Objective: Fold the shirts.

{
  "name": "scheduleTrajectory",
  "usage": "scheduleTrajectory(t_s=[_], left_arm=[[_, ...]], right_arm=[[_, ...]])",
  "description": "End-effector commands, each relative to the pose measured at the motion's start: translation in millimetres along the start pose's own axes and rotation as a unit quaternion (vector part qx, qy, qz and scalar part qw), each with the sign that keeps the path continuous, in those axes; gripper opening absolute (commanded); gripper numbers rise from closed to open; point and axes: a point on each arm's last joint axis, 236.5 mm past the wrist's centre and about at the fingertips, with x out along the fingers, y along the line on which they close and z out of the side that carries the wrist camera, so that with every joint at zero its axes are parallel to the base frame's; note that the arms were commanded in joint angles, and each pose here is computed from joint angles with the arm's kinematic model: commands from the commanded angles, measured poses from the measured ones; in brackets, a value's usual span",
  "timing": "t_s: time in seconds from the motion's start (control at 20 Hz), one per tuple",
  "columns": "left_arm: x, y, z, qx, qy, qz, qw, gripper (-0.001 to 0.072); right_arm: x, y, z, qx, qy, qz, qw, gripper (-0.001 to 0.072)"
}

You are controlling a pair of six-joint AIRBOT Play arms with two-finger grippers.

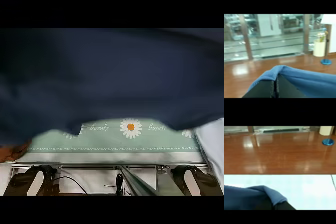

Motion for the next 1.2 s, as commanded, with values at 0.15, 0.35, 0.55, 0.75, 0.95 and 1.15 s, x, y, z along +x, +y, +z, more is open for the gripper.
scheduleTrajectory(t_s=[0.15,0.35,0.55,0.75,0.95,1.15], left_arm=[[-4.0,18.0,-46.3,-0.002,0.074,0.041,0.996,0.0027],[64.9,2.7,-164.3,-0.066,0.224,-0.013,0.972,0.0027],[136.0,-9.5,-287.4,-0.142,0.337,-0.044,0.930,0.0027],[207.8,-18.7,-367.7,-0.217,0.383,-0.055,0.896,0.0027],[268.2,-48.3,-441.4,-0.242,0.413,-0.066,0.876,0.0027],[321.2,-67.5,-490.6,-0.278,0.434,-0.054,0.855,0.0027]], right_arm=[[-9.2,-14.8,-36.4,0.026,0.052,-0.038,0.998,0.0017],[56.8,-24.4,-76.0,0.064,0.117,-0.006,0.991,0.0017],[152.9,-44.7,-136.0,0.118,0.179,0.026,0.976,0.0017],[256.0,-79.9,-184.7,0.169,0.236,0.029,0.956,0.0017],[357.7,-101.6,-226.3,0.248,0.259,0.051,0.932,0.0017],[441.5,-113.8,-238.3,0.313,0.263,0.080,0.909,0.0017]])
